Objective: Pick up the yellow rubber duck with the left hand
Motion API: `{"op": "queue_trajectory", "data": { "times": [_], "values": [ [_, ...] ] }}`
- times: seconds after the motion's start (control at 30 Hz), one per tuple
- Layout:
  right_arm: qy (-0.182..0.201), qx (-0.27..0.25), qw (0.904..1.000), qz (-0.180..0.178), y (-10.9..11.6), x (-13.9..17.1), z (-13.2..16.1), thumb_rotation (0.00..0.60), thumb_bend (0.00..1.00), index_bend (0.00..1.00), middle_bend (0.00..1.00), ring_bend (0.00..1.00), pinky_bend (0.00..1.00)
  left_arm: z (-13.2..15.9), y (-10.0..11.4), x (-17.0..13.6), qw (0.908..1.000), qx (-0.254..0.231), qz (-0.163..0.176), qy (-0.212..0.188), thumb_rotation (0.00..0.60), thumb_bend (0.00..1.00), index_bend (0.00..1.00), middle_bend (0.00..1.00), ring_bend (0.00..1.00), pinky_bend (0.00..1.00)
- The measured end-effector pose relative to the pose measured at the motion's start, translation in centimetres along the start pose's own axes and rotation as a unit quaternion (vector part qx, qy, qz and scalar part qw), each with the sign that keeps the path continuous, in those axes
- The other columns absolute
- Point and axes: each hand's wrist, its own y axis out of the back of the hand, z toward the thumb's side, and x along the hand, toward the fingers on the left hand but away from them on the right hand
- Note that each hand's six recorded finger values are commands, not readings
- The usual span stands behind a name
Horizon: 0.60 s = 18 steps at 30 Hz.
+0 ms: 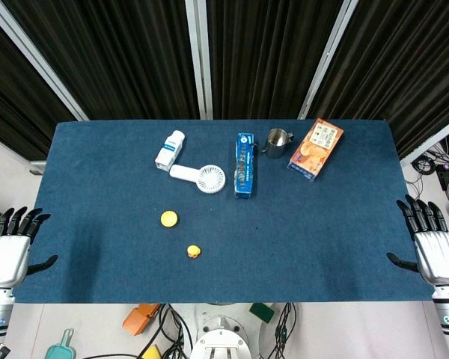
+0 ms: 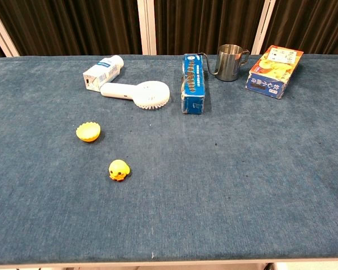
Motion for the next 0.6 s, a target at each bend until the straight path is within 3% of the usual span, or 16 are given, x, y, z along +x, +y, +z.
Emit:
{"op": "queue_trajectory", "data": {
  "times": [0.2,0.33,0.43,0.6],
  "values": [
    [-0.003,-0.002,1.0000,-0.007,0.3,0.0,-0.1,0.600,0.14,0.00,0.03,0.00,0.00,0.8,-0.1,0.0,0.9999,-0.007,-0.003,-0.014,0.600,0.12,0.20,0.13,0.07,0.00],
    [-0.005,-0.003,0.9998,-0.016,0.7,0.0,-0.4,0.600,0.14,0.00,0.03,0.00,0.01,2.5,0.1,0.6,0.9987,-0.018,0.000,-0.048,0.600,0.12,0.20,0.15,0.09,0.00],
    [-0.006,-0.007,0.9996,-0.025,1.0,0.3,-0.6,0.600,0.14,0.00,0.03,0.00,0.01,4.8,-0.1,1.4,0.9954,-0.031,-0.005,-0.091,0.600,0.13,0.21,0.15,0.09,0.00],
    [-0.012,-0.010,0.9995,-0.029,1.1,1.0,-1.4,0.600,0.14,0.00,0.02,0.00,0.01,9.9,-1.3,3.1,0.9824,-0.048,-0.030,-0.178,0.600,0.18,0.28,0.15,0.09,0.00]
  ]
}}
